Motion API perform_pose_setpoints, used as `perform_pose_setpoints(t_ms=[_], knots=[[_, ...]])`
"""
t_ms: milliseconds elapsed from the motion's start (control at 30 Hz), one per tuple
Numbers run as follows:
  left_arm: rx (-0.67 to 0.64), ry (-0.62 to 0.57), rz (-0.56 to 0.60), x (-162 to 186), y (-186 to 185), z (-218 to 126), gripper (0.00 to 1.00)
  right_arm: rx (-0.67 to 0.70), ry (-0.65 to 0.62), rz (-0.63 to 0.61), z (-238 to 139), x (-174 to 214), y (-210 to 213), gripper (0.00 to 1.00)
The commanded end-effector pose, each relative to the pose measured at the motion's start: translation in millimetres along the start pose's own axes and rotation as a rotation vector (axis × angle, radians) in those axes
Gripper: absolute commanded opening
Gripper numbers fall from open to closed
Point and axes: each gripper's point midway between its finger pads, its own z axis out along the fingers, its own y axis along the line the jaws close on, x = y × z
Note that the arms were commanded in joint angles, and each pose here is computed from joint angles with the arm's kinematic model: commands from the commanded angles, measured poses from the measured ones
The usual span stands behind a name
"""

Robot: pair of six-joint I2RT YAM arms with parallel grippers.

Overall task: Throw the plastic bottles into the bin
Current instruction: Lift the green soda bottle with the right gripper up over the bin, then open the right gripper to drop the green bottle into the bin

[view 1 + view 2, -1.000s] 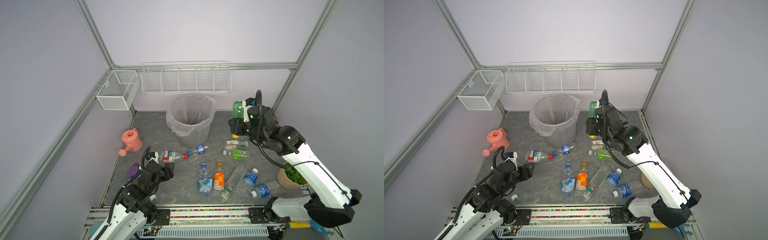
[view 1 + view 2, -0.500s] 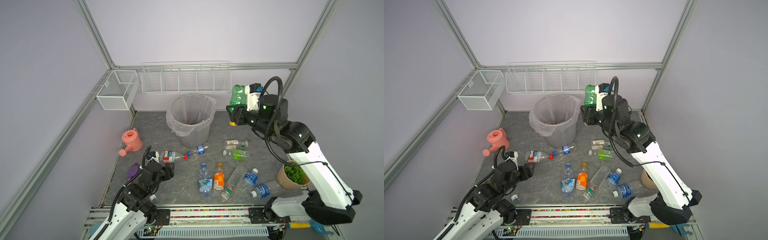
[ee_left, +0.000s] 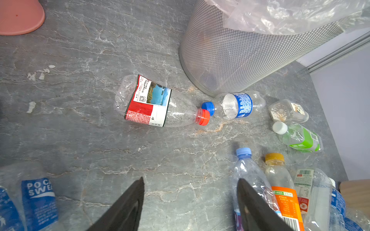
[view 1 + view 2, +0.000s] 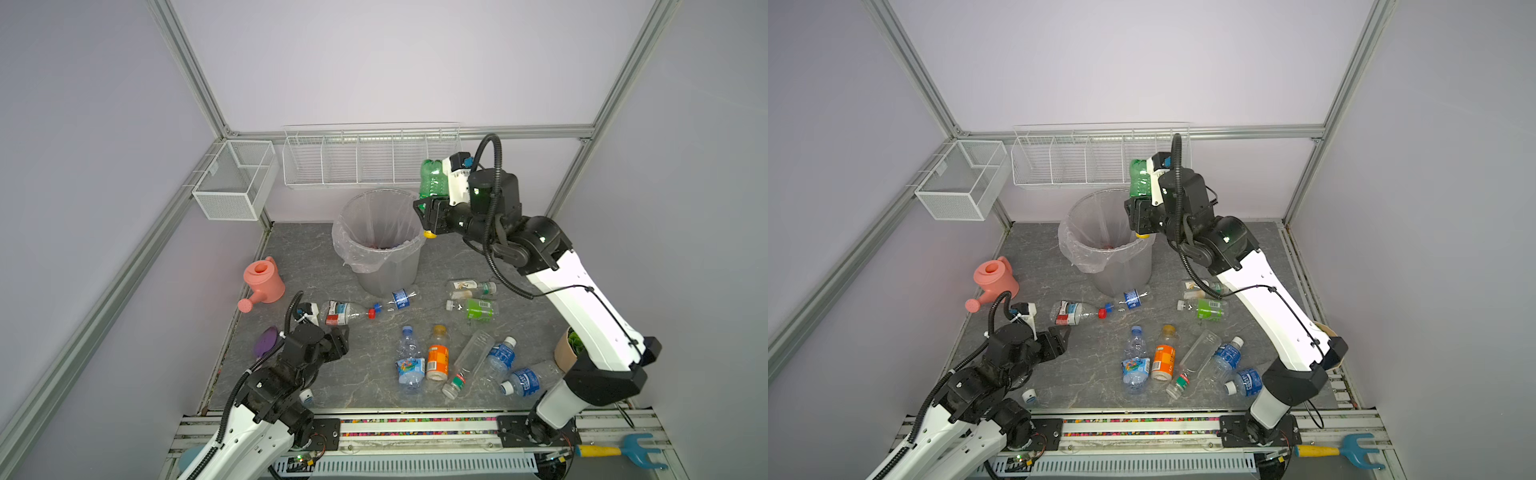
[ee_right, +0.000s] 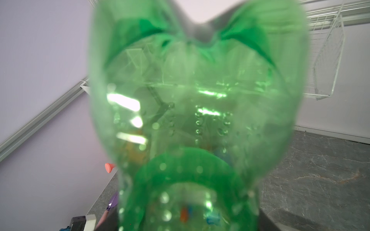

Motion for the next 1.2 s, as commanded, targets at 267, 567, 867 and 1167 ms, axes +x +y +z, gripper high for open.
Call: perform_pose_setpoints(t_ms=[267, 567, 867, 1167], knots=[[0.018, -0.048, -0.018, -11, -3, -13, 0.73, 0.025, 0.245, -0.075, 70, 60, 7, 0.28], [0.021, -0.060, -0.023, -12, -2, -18, 0.72, 0.047, 0.249, -0.086, 93, 66, 4, 0.27], [0.022, -0.058, -0.021, -13, -3, -16, 0.73, 0.014, 0.078, -0.075, 38, 7, 14, 0.26], [0.023, -0.069, -0.011, -21, -8, -19, 0.73, 0.010, -0.018, -0.085, 38, -13, 17, 0.27]])
